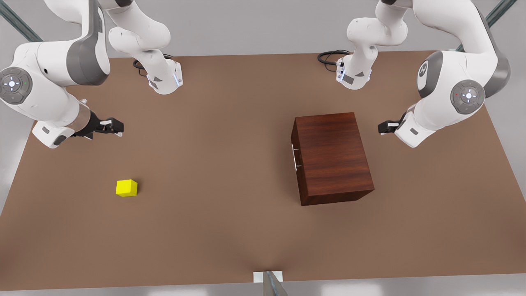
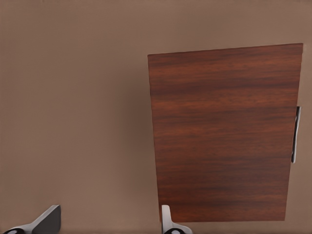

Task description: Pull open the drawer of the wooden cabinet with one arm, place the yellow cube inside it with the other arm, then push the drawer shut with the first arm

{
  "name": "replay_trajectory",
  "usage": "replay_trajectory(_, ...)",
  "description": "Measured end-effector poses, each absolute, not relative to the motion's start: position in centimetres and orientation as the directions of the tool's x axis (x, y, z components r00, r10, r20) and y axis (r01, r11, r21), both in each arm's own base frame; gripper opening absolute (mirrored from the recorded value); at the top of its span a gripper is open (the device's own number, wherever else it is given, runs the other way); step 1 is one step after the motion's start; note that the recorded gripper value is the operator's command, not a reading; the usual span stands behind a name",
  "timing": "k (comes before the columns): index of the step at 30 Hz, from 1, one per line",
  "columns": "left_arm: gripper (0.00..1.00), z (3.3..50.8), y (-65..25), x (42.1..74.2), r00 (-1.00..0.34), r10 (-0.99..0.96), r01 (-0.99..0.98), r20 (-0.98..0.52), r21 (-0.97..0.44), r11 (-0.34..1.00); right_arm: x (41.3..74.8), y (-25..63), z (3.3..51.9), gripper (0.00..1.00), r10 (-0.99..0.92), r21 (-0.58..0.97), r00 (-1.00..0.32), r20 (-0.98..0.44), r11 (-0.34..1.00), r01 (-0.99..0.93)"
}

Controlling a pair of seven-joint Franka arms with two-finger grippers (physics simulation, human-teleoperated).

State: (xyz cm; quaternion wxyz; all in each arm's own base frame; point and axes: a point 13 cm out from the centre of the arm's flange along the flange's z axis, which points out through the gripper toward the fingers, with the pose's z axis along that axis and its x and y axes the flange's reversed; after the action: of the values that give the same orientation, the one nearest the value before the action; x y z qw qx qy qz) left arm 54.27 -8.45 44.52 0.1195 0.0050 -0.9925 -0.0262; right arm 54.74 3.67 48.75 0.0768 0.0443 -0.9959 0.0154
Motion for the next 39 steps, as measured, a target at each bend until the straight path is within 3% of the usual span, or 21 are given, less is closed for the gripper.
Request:
replay_trajectory(4,1.00,41.9,-12.6,54.2,-0.960,0.043,0.063,0.277,0.064,0.996,55.0,3.7,48.6,1.00,-0.069,-0.026,-0.987,0.147,0.997,-0.073)
replay_trajectory(9,1.00,33.5,-35.5,50.1,-0.888,0.338,0.386,0.311,0.110,0.916,55.1,3.6,48.4,1.00,-0.051,-0.029,-0.988,0.145,0.998,-0.056)
replay_trajectory(12,1.00,27.9,-43.0,49.6,-0.894,0.361,0.418,0.267,0.204,0.885,56.2,3.3,47.1,1.00,-0.050,-0.036,-0.986,0.158,0.998,-0.056)
replay_trajectory(16,1.00,24.9,-44.5,51.4,-0.948,0.267,0.308,0.174,0.286,0.907,61.2,0.1,41.8,1.00,-0.052,-0.048,-0.980,0.194,0.997,-0.062)
replay_trajectory(22,1.00,22.5,-44.2,53.8,-0.997,0.046,0.064,0.063,0.329,0.942,63.8,-5.7,33.1,1.00,-0.049,-0.033,-0.964,0.263,0.998,-0.060)
replay_trajectory(29,1.00,21.3,-43.0,56.1,-0.987,-0.159,-0.158,-0.027,0.344,0.926,61.7,-7.1,21.0,1.00,-0.095,0.016,-0.944,0.315,0.995,-0.095)
replay_trajectory(39,1.00,19.9,-43.3,56.8,-0.946,-0.311,-0.325,-0.094,0.317,0.891,60.7,-8.4,13.2,1.00,-0.122,0.024,-0.976,0.179,0.993,-0.119)
